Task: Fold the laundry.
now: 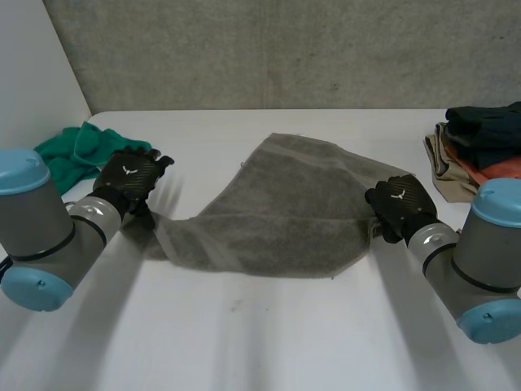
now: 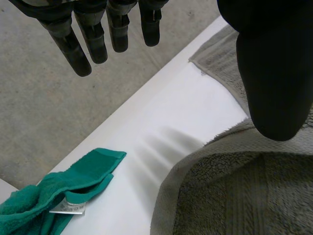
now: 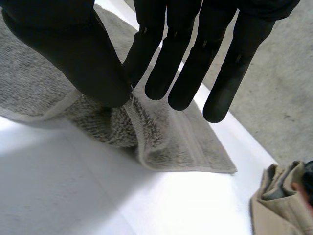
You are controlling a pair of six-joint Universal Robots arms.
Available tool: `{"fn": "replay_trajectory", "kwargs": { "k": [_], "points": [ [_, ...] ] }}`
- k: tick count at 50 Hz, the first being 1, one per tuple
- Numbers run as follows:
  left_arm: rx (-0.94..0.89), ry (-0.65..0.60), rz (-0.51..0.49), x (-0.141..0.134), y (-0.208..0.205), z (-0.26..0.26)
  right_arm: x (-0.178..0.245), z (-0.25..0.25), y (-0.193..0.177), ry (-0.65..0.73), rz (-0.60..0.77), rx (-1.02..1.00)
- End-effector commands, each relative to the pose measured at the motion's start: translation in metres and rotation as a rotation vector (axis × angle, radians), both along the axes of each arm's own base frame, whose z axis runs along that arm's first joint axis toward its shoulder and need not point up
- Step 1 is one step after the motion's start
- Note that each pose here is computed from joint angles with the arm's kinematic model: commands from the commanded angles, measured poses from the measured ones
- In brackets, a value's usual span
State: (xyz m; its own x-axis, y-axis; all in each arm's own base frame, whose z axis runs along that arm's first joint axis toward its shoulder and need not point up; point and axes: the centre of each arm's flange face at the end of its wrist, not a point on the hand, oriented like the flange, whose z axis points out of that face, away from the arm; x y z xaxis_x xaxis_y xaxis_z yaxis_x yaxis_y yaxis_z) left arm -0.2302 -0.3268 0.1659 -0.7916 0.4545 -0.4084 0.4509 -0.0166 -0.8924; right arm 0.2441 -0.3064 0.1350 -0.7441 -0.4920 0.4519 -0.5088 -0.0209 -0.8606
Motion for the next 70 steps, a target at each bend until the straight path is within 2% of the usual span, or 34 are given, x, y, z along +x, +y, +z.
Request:
{"fn": "replay_trajectory", "kwargs": {
  "k": [1,11,21,35,43,46,51,53,55,60,64,70],
  "points": [
    [0.056,-0.078,-0.026,0.002,0.006,0.002,-0.002,0.007,-0.004,-0.034,-0.015,0.039],
    [0.118,-0.101,-0.054,-0.003,0.012,-0.003,-0.012,0.01,-0.012,-0.027,0.011,0.166],
    [0.127,-0.114,-0.036,-0.003,-0.001,-0.014,-0.023,0.016,-0.022,0.033,0.001,0.157],
    [0.123,-0.139,-0.037,-0.005,-0.01,-0.022,-0.023,-0.009,-0.034,0.003,-0.017,0.208],
    [0.104,-0.138,-0.019,-0.007,-0.012,-0.016,-0.022,-0.014,-0.057,-0.039,-0.031,0.106],
    [0.107,-0.138,-0.01,-0.006,-0.007,-0.008,-0.024,-0.008,-0.055,-0.072,-0.039,0.107],
    [0.049,-0.078,-0.003,-0.003,0.012,0.042,-0.036,0.052,-0.049,-0.133,-0.044,-0.007],
    [-0.01,0.001,0.002,-0.002,0.029,0.082,-0.041,0.086,-0.044,-0.156,-0.032,-0.077],
    [-0.042,0.038,0.005,0.0,0.036,0.1,-0.043,0.111,-0.04,-0.173,-0.024,-0.133],
    [-0.158,0.218,0.025,0.011,0.062,0.164,-0.048,0.184,-0.025,-0.246,-0.014,-0.287],
    [-0.177,0.312,0.027,0.018,0.068,0.183,-0.047,0.218,-0.023,-0.299,-0.002,-0.354],
    [-0.066,0.354,0.03,0.021,0.06,0.17,-0.015,0.26,-0.019,-0.368,0.075,-0.467]
  ]
}}
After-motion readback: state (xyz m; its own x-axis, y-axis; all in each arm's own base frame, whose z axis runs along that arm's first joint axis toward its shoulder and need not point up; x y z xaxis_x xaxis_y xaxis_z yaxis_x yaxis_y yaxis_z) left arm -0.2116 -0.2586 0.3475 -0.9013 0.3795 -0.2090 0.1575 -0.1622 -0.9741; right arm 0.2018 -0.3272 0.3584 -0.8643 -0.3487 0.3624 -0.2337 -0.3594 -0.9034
